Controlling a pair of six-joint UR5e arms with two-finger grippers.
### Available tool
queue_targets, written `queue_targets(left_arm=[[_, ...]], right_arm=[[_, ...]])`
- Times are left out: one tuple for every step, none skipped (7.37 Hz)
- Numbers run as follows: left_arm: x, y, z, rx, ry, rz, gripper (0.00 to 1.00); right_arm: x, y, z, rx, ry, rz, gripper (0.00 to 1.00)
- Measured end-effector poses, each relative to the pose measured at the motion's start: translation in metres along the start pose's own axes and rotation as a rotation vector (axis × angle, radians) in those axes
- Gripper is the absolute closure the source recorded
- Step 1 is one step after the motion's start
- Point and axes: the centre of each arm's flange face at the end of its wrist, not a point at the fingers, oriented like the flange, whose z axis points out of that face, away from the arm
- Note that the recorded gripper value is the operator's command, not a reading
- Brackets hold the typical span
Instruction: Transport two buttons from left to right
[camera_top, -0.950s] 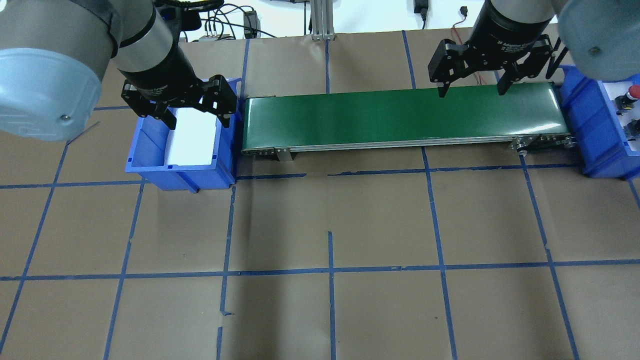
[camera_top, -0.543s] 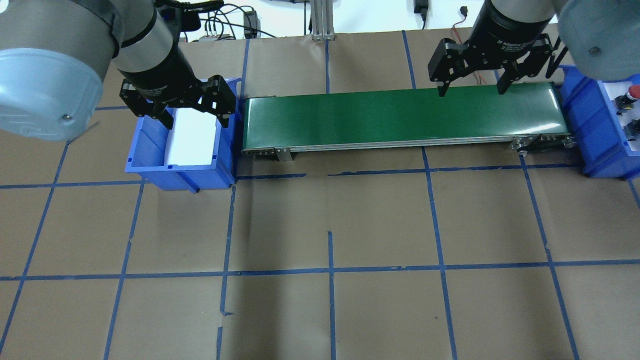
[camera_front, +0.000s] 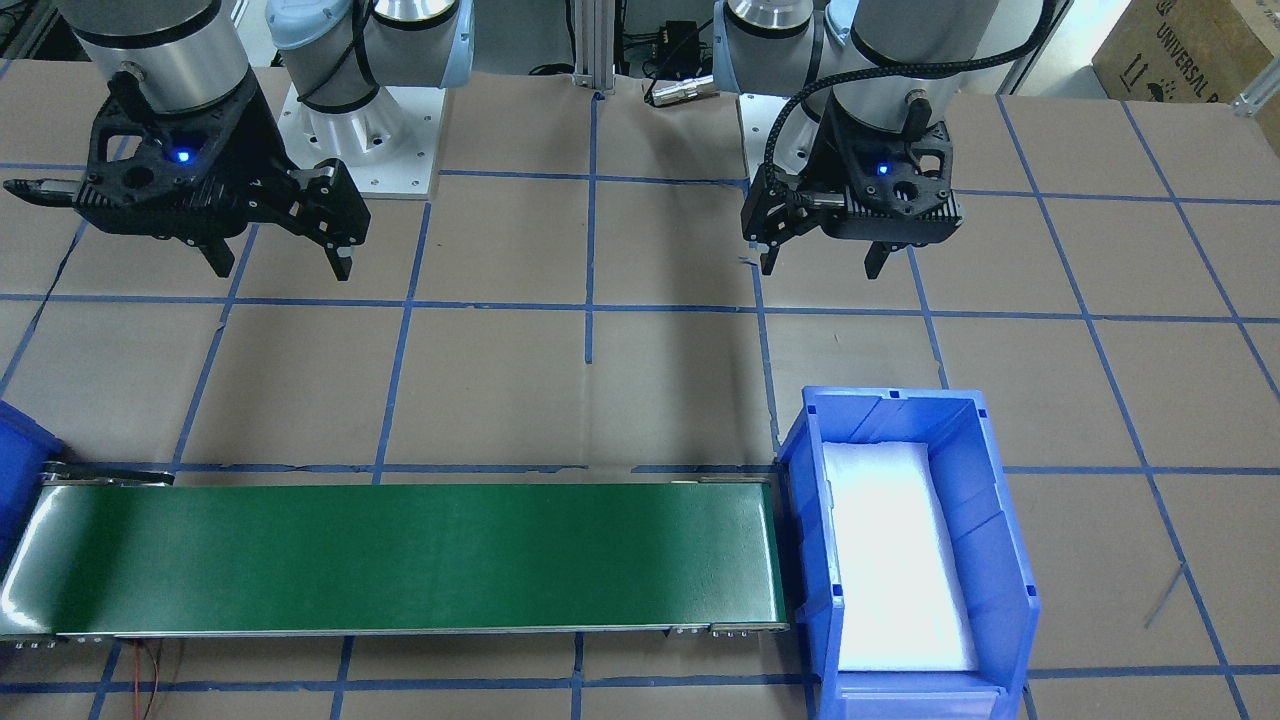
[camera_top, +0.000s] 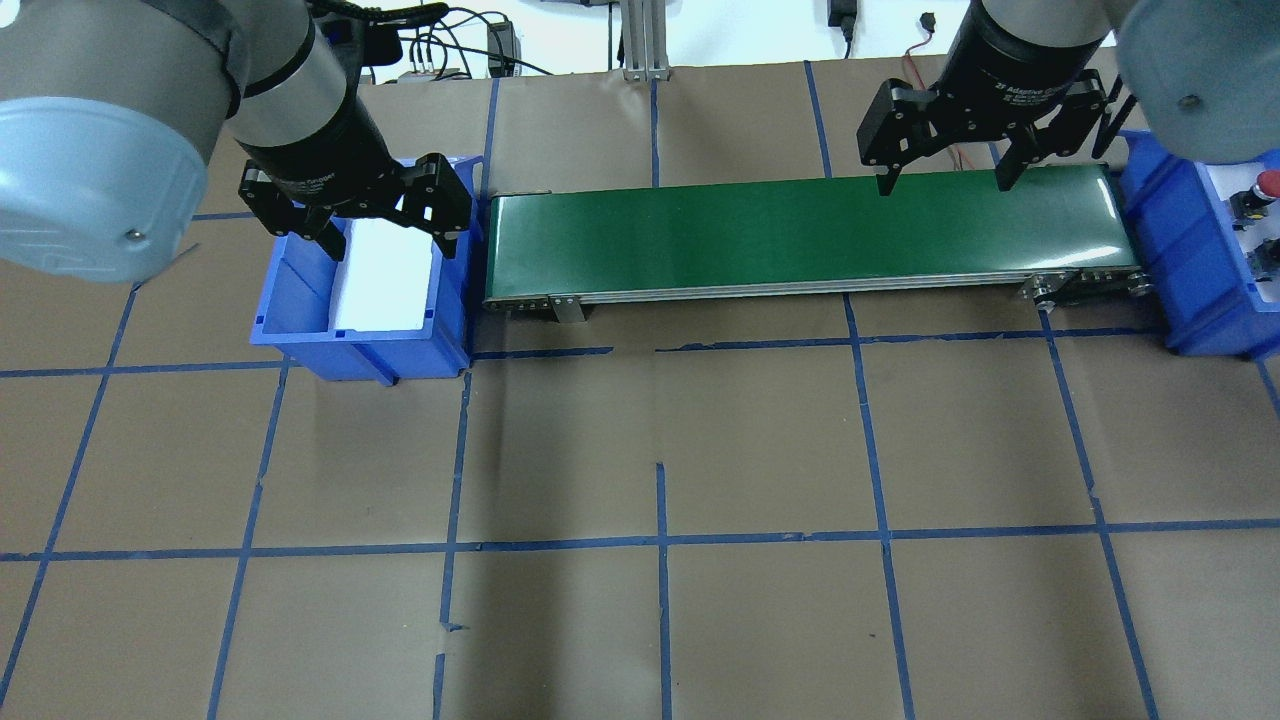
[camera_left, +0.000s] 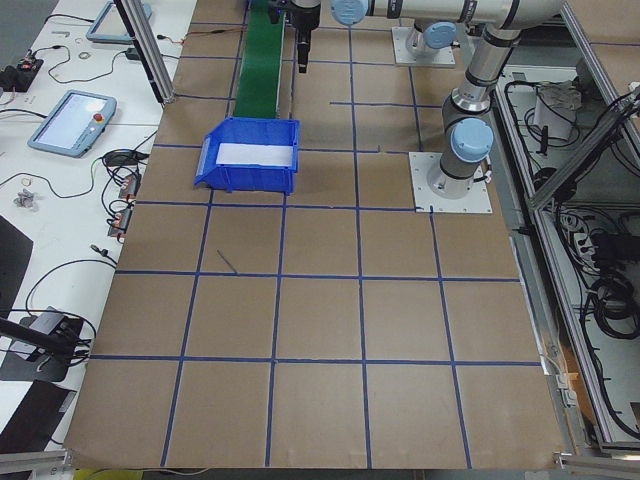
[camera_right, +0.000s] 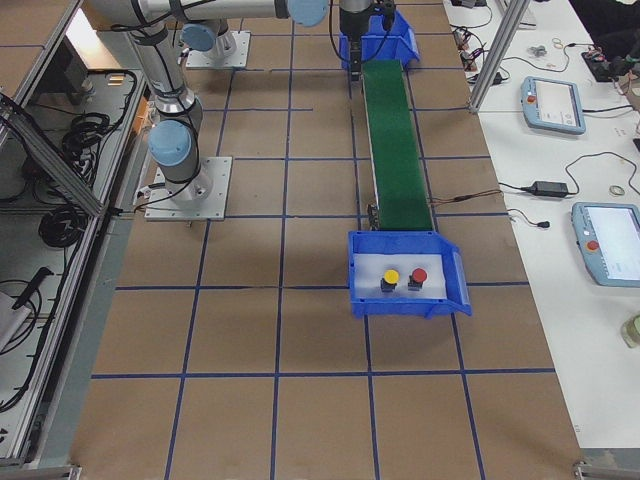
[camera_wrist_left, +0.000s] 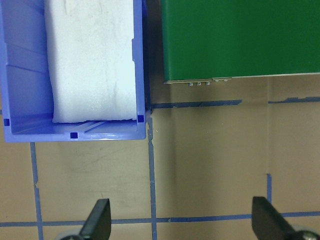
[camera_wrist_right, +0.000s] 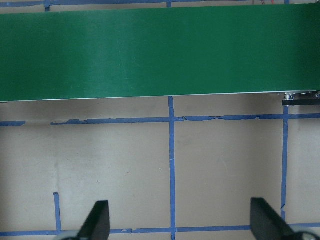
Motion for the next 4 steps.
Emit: queue_targets(left_arm=[[0.0004, 0.0003, 0.0003, -0.002, 0.001, 0.001, 0.00], [0.0007, 0.0005, 0.0005, -0.002, 0.001, 0.001, 0.00], [0.0012, 0.0006, 0.0005, -0.003, 0.002, 0.002, 0.00], [0.0016, 0.0008, 0.0008, -0.003, 0.003, 0.003, 0.00]], right_arm=[[0.0000, 0.0001, 0.0003, -0.001, 0.000, 0.000, 0.00], [0.0000, 0.0002, 0.0006, -0.002, 0.000, 0.000, 0.00], [0.0001, 0.0003, 0.0010, -0.003, 0.001, 0.000, 0.00], [0.0003, 0.0004, 0.0012, -0.003, 0.003, 0.000, 0.00]])
